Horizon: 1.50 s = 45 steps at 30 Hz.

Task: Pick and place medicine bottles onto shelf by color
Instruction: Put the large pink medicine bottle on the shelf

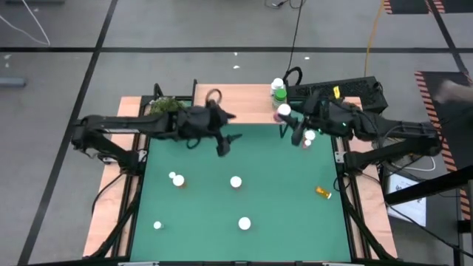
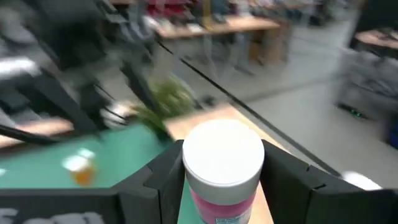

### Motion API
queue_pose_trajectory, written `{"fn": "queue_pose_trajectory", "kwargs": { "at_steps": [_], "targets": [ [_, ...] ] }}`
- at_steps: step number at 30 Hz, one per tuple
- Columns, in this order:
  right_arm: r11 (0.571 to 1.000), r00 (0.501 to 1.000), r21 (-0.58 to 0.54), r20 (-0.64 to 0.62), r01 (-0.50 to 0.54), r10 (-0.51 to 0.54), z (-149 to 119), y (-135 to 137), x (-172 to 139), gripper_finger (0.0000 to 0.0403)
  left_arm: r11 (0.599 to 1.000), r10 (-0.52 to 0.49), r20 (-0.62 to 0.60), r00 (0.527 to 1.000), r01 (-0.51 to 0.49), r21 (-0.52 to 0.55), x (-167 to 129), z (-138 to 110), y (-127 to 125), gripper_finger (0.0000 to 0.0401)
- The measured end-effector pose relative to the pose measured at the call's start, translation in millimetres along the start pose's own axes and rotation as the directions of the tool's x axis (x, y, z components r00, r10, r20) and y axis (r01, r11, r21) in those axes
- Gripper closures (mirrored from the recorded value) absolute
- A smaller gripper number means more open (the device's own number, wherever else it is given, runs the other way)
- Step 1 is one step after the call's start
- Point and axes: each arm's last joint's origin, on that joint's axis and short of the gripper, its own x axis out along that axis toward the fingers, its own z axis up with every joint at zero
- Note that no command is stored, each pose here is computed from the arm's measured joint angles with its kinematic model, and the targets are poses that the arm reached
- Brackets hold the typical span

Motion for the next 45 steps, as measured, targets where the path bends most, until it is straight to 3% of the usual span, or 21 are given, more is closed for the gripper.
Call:
{"fn": "queue_pose_trajectory", "kwargs": {
  "at_steps": [6,12,22,33,45],
  "targets": [
    [0.993,0.980,-0.079,-0.168,0.091,-0.103,-22.0,-23.1,28.5,0.0234,0.995,0.096,-0.032,0.995,-0.096,-0.007,-7.0,0.4,34.7,0.0057],
    [0.996,0.977,-0.054,-0.198,0.074,-0.084,-58.9,-40.4,59.4,0.0233,0.993,0.118,-0.086,0.989,-0.119,-0.016,-1.9,-5.0,52.4,0.0077],
    [0.992,0.973,-0.002,-0.197,0.125,-0.123,-102.4,-65.0,71.8,0.0232,0.991,0.124,-0.185,0.975,-0.111,0.080,-2.3,-14.8,62.2,0.0107],
    [0.990,0.975,0.072,-0.194,0.120,-0.104,-113.6,-89.9,78.2,0.0232,0.987,0.133,-0.190,0.973,-0.112,0.115,-1.9,-15.4,75.9,0.0105],
    [0.988,0.972,0.082,-0.209,0.127,-0.108,-116.9,-96.0,80.3,0.0223,0.989,0.129,-0.215,0.968,-0.109,0.101,-2.1,-18.1,84.3,0.0105]
  ]
}}
